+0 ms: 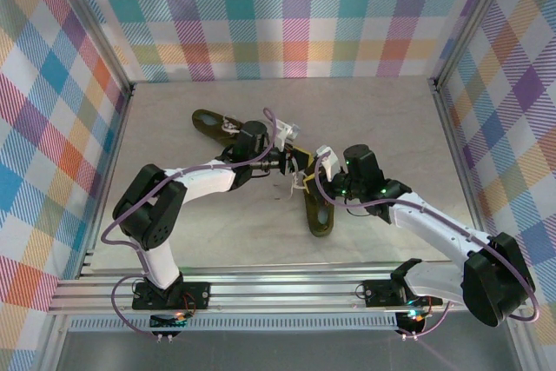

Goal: Tie the shoes

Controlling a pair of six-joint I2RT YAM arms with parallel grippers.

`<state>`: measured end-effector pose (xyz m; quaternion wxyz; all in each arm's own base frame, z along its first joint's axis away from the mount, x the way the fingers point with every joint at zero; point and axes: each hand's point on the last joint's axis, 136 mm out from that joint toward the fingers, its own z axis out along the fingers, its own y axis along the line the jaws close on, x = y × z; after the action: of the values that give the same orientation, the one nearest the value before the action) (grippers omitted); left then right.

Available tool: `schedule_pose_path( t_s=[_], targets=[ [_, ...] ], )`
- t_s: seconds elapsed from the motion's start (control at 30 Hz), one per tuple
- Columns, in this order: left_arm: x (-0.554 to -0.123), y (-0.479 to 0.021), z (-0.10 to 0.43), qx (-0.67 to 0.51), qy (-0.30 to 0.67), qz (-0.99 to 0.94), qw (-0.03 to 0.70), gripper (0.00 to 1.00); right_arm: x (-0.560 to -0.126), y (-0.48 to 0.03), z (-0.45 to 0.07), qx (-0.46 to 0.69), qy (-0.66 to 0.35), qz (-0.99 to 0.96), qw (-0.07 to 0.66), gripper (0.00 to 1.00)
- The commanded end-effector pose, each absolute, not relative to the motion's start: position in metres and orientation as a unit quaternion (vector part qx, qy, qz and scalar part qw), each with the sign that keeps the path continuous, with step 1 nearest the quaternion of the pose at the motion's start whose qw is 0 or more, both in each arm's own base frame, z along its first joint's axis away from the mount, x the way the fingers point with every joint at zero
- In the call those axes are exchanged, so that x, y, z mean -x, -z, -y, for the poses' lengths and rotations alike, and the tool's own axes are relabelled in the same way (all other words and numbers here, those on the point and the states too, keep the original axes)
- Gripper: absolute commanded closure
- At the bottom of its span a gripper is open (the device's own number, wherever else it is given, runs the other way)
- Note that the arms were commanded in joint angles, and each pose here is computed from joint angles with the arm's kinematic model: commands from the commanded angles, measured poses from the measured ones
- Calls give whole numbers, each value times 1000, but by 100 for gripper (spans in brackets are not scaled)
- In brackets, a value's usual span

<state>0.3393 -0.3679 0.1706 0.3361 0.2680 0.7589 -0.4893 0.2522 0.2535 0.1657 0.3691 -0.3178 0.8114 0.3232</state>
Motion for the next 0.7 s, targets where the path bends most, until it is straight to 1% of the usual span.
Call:
schedule_pose_path(
  t_s=[0.0, 0.17, 0.2, 0.27, 0.4, 0.57, 0.67],
  targets=[
    [-341, -148, 358, -253, 438, -805, 311, 57, -255, -175, -250, 308, -323, -806, 388, 96],
    [-344, -126, 330, -263, 310, -868, 283, 39, -256, -175, -250, 304, -323, -807, 390, 97],
    [-345, -124, 325, -272, 281, -878, 277, 34, -257, -175, -250, 303, -323, -807, 391, 97],
    [-344, -116, 310, -287, 217, -897, 255, 32, -258, -173, -249, 298, -321, -811, 389, 98],
    [-349, -118, 287, -325, 124, -905, 245, 28, -262, -172, -247, 288, -314, -816, 392, 99],
    [-353, -121, 268, -376, 50, -894, 238, 28, -274, -169, -239, 251, -302, -832, 391, 100],
    [-361, -123, 258, -377, 10, -894, 243, 28, -271, -173, -244, 261, -320, -826, 384, 100]
  ],
)
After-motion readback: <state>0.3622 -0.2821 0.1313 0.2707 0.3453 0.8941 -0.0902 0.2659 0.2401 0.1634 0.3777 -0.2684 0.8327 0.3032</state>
